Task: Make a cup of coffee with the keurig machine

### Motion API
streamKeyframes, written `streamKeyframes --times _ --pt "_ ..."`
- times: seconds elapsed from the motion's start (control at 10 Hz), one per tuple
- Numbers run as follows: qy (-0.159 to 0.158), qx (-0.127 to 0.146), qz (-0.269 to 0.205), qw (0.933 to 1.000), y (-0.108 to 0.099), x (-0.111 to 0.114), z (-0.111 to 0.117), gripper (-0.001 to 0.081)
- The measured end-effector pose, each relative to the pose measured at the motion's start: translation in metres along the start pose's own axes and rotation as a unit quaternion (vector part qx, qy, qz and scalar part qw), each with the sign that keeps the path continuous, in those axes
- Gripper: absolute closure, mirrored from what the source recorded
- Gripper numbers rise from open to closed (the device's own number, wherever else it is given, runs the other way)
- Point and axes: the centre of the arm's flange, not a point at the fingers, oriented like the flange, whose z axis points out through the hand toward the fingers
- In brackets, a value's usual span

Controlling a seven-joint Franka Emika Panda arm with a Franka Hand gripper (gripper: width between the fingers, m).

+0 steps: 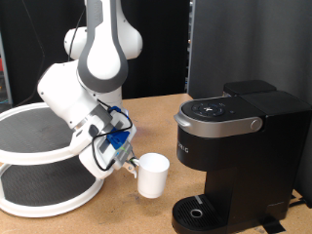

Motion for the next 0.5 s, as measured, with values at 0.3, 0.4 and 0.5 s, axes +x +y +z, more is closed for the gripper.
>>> streamKeyframes --times 0.3,0.4,0.5 --pt "0.005 -0.006 0.001 1.0 -0.008 0.007 0.009 0.0738" --pt "0.005 -0.009 0.002 0.9999 -0.011 0.009 0.014 0.0738" --pt "0.007 -0.01 0.004 0.9999 -0.013 0.011 0.019 0.0738"
